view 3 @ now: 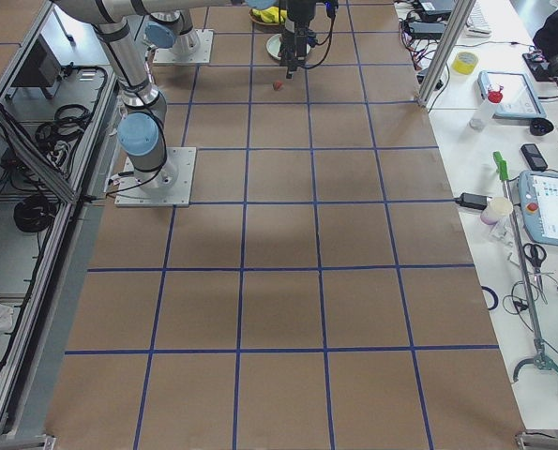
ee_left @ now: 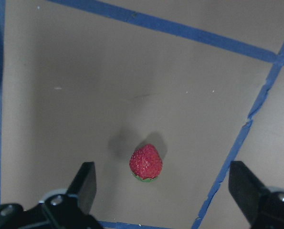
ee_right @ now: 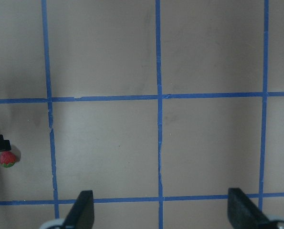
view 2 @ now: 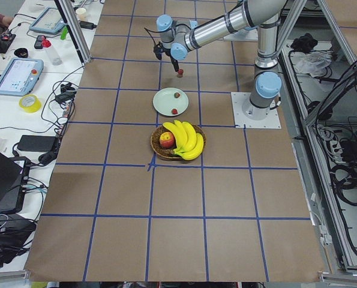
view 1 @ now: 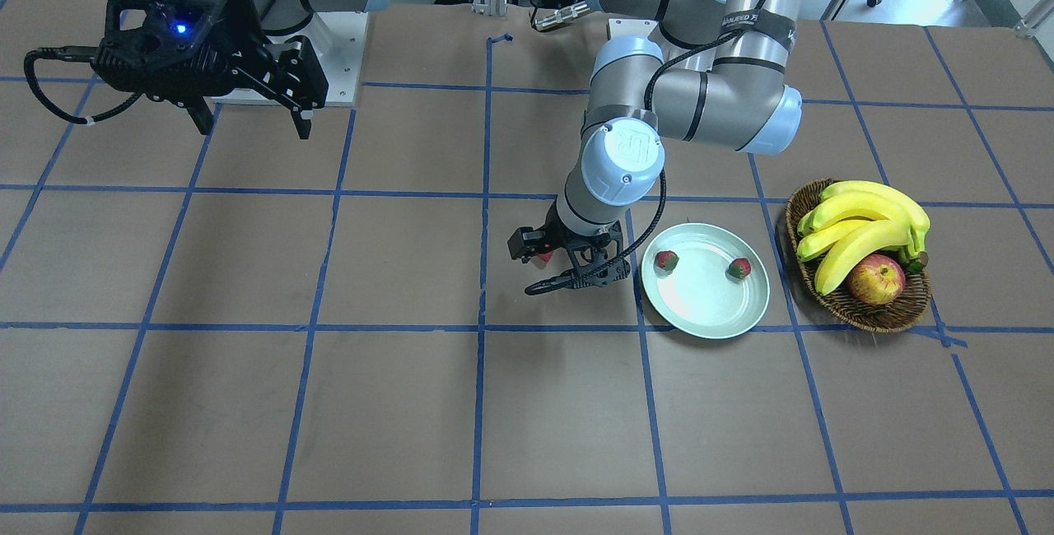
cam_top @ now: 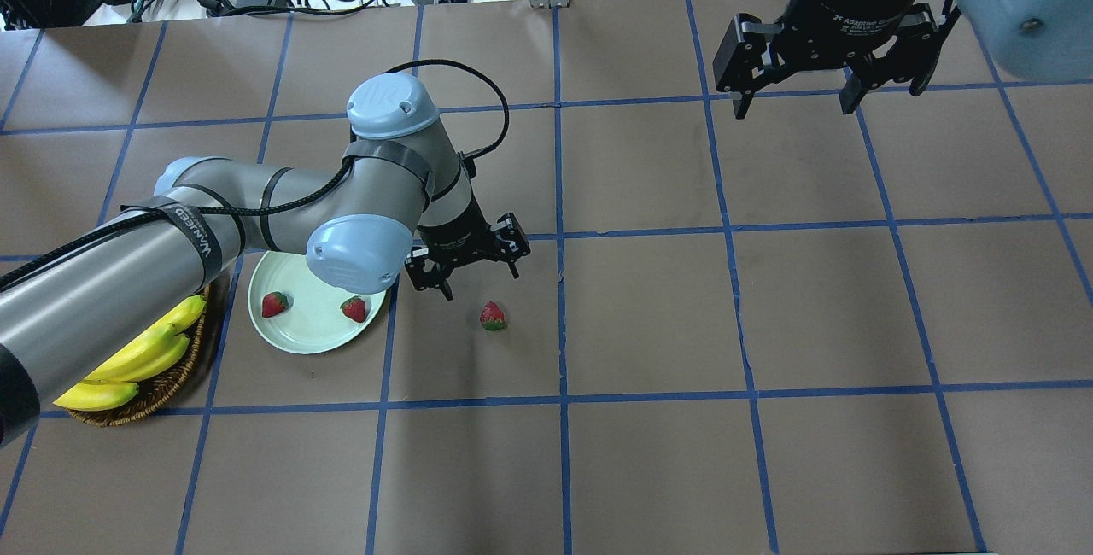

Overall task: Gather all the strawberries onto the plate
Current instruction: 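Grasp the strawberry beside the plate with the left gripper while the right rises away, then carry the strawberry over the plate with the left gripper and release it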

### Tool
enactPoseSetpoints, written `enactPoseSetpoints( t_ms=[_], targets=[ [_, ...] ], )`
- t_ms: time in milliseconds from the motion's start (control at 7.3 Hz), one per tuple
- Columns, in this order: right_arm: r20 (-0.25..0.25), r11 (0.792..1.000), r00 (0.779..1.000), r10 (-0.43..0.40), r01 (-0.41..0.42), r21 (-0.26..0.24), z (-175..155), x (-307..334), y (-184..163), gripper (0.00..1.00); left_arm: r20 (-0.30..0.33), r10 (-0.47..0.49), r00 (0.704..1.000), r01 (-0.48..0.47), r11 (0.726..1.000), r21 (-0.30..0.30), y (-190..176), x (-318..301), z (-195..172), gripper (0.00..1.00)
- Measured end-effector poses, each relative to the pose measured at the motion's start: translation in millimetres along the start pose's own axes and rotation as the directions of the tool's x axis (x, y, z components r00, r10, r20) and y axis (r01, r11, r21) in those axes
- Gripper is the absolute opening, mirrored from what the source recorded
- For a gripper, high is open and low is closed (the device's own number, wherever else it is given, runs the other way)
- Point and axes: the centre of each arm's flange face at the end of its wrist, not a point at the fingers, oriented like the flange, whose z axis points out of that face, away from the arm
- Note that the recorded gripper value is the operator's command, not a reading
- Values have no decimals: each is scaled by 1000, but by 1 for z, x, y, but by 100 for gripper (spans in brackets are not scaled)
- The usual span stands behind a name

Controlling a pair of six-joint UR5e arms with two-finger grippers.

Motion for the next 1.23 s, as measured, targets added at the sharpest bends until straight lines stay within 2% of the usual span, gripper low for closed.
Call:
enactPoseSetpoints(
  t_ms=[137,274,411,548,685,822,1233],
  targets=[
    [10,1000,1000,-14,14,13,-1,0,-1,100,13,2,1000,-2,1000,-24,4,0,13,94],
    [13,999,999,-33,33,23,-1,0,-2,100,26,3,1000,-1,999,-46,8,-1,26,90],
    [14,998,999,-50,49,26,-1,-1,-2,100,35,1,999,1,998,-64,10,-3,35,76],
    [17,998,998,-56,55,24,0,-1,-3,100,38,-1,999,4,997,-75,11,-4,41,51],
    [22,998,998,-58,58,22,2,-2,-2,100,39,-2,999,5,997,-82,12,-3,44,30],
    [25,998,998,-58,58,20,3,-2,-2,100,38,-4,999,7,996,-86,12,-3,46,2],
    [26,998,998,-55,54,10,8,-2,-1,100,34,-2,999,5,997,-80,11,-2,43,0]
  ],
)
